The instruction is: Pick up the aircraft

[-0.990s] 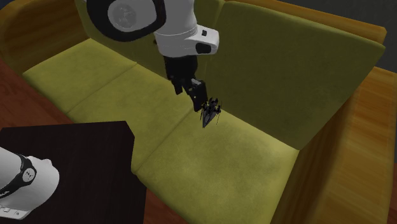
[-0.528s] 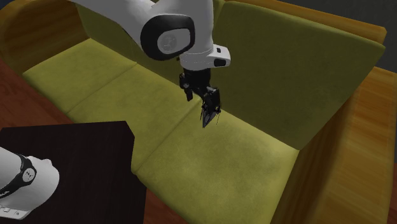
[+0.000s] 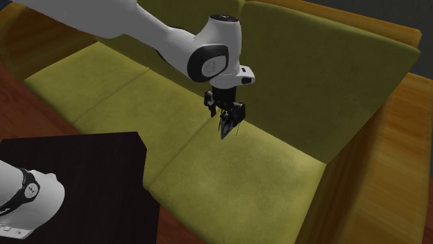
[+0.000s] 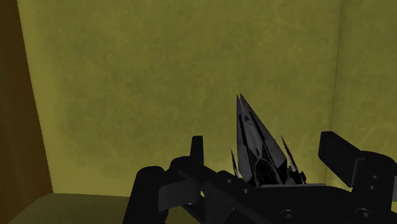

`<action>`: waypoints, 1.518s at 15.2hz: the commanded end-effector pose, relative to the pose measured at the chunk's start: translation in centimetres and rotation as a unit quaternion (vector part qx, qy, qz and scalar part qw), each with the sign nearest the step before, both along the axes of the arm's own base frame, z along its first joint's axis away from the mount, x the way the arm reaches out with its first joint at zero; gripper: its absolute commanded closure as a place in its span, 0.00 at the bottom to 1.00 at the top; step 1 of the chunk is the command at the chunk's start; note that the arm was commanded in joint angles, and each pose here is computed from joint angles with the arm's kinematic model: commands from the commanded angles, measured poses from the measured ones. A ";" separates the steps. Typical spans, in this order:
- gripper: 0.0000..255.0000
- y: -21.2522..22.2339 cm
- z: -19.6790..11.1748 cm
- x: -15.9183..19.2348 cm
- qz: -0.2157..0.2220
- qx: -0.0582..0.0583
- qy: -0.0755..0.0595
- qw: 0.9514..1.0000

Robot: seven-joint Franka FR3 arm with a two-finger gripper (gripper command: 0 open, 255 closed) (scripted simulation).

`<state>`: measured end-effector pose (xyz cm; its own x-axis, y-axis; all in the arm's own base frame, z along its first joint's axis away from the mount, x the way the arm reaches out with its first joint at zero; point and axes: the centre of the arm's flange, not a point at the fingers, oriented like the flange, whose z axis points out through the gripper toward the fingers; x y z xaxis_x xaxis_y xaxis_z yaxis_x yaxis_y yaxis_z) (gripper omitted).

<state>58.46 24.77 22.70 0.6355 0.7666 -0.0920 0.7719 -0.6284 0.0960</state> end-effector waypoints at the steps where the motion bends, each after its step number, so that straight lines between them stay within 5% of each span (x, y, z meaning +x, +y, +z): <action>1: 0.00 1.6 -2.6 0.7 0.019 -0.005 0.006 1.000; 6: 0.00 4.9 -8.3 1.9 0.065 -0.016 0.021 0.998; 15: 0.00 4.9 -12.3 1.9 0.065 -0.016 0.021 0.998; 16: 1.00 5.0 -12.3 1.9 0.065 -0.016 0.021 0.998; 23: 1.00 5.0 -12.3 1.9 0.065 -0.016 0.021 0.998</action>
<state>60.40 29.71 10.50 0.5258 0.8386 -0.1424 0.8506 -0.5197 0.0803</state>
